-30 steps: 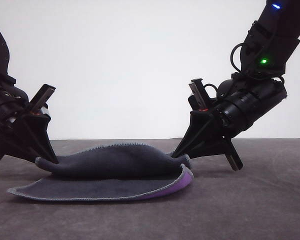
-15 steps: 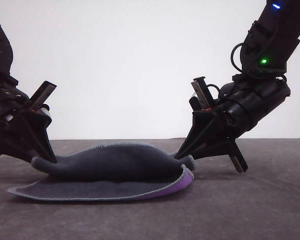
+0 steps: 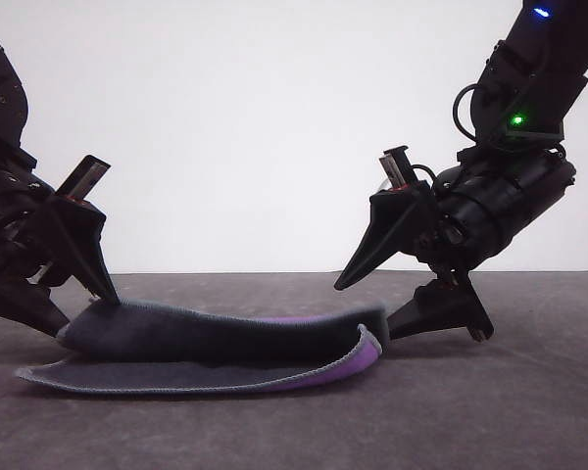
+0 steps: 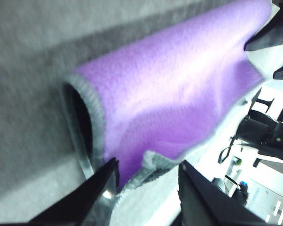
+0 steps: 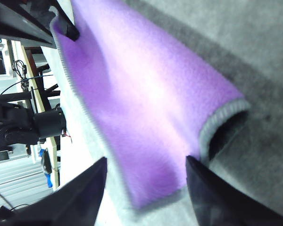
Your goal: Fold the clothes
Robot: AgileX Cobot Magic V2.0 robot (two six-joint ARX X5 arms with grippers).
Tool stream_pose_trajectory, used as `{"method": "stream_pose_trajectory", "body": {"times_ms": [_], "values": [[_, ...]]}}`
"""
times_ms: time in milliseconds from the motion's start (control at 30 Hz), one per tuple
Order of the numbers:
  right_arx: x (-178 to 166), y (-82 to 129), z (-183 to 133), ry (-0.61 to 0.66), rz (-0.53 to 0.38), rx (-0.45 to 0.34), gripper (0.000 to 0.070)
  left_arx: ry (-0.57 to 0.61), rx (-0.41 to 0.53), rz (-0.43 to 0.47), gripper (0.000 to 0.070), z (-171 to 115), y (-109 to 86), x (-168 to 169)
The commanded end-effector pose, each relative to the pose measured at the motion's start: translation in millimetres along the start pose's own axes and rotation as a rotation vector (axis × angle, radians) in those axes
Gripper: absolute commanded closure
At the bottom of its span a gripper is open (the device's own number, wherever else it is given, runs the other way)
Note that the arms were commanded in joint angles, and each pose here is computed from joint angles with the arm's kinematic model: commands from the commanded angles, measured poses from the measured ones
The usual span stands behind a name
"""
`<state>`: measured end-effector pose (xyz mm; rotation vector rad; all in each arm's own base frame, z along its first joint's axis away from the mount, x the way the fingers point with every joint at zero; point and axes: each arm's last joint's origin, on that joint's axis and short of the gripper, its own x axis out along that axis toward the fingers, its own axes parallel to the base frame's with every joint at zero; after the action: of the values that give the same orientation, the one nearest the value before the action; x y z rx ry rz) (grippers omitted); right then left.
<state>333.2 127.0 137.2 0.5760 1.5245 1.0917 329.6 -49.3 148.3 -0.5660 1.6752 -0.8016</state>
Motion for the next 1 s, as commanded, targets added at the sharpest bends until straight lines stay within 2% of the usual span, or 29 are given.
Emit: {"method": "stream_pose_trajectory", "body": {"times_ms": [0,67,200,333,467,667,800,967], "values": [[4,-2,3,0.014,0.027,-0.018,0.035,0.015,0.012,-0.009,0.0459,4,2.4,3],[3,-1,1,0.022,0.055,-0.022,0.035,0.024,0.006,-0.011,0.0452,3,2.2,3],[3,-1,-1,0.034,0.06,-0.015,0.0329,0.041,-0.002,-0.015,0.0376,0,1.6,3],[3,-1,-3,0.042,0.061,-0.01,0.0235,0.056,-0.006,-0.029,0.0373,-2,0.6,3],[3,-1,-3,0.043,0.061,-0.014,0.0228,0.045,0.011,-0.067,0.0373,-1,-0.4,3],[1,3,-1,0.036,0.061,-0.058,0.0223,0.027,0.031,-0.069,0.0374,1,-4.3,-2],[-7,17,4,0.029,0.06,-0.101,0.0213,-0.009,0.073,-0.061,0.0374,4,-18.0,-15],[-23,45,7,0.014,0.053,-0.183,0.0213,-0.095,0.176,-0.036,0.0374,3,-47.8,-41]]}}
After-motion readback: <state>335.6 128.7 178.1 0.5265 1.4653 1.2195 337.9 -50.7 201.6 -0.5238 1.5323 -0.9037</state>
